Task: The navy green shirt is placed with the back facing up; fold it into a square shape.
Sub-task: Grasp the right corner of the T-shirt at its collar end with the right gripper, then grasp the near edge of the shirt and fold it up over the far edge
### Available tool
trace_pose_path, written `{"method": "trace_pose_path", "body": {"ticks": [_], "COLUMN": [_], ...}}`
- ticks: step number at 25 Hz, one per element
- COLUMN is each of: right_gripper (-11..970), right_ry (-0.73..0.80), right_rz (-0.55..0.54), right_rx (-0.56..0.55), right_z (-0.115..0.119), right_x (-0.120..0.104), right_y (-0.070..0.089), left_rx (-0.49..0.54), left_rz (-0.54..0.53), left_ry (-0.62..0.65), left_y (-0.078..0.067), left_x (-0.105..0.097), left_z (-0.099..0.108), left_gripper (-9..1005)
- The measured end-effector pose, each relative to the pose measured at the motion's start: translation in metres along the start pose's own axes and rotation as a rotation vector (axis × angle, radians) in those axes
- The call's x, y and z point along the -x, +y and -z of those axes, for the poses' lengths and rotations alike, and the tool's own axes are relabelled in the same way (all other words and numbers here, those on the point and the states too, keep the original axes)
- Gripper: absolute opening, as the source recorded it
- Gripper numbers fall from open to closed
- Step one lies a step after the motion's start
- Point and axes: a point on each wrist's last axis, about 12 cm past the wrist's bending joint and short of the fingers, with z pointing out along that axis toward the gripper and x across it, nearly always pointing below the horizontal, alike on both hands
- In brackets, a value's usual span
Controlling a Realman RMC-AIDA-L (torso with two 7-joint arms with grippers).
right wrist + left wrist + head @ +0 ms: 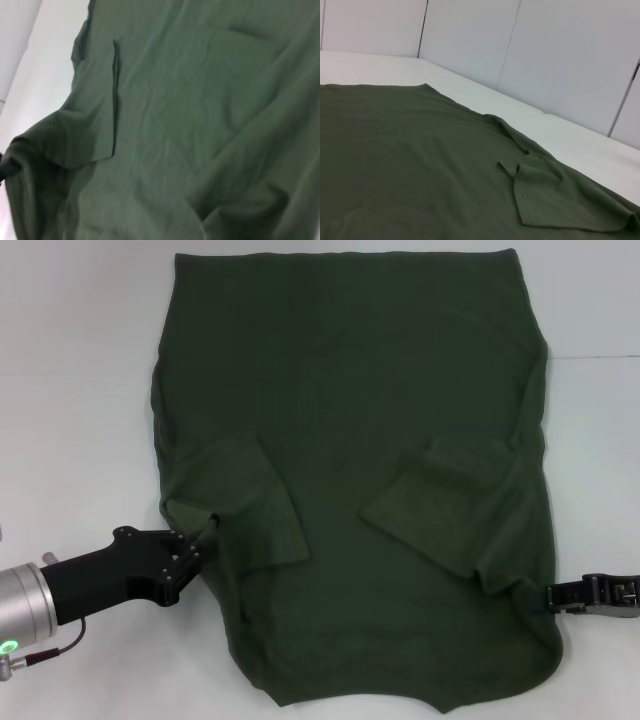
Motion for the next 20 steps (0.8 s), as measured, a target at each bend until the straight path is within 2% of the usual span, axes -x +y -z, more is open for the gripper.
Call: {"method": "trace_pose_path", "body": {"ticks": [6,12,15,20], "right_gripper": [228,22,21,21], "right_ry": [0.000,0.002,-0.016,-0.068], "right_rz": [-0.005,0.012,0.015,0.026], "right_rx": [-0.011,-0.002,0.012,0.057], "right_z": [0.000,-0.003,-0.001,0.005], "right_x": [0.000,-0.003,-0.010,-0.025], "right_y": [-0.001,-0.001,-0.003,-0.007], "left_rx": [0.001,-0.002,0.002,0.008], "left_rz": [-0.001,0.003,0.018,0.103], "left_ry": [-0.001,-0.011,-0.014,-0.018], "left_y": [0.000,0.000,0.000,0.004], "left_x": [0.000,0.001,0.001,0.001], "left_z": [0.000,0.001,0.003,0.013], "left_gripper": [46,47,47,47]}}
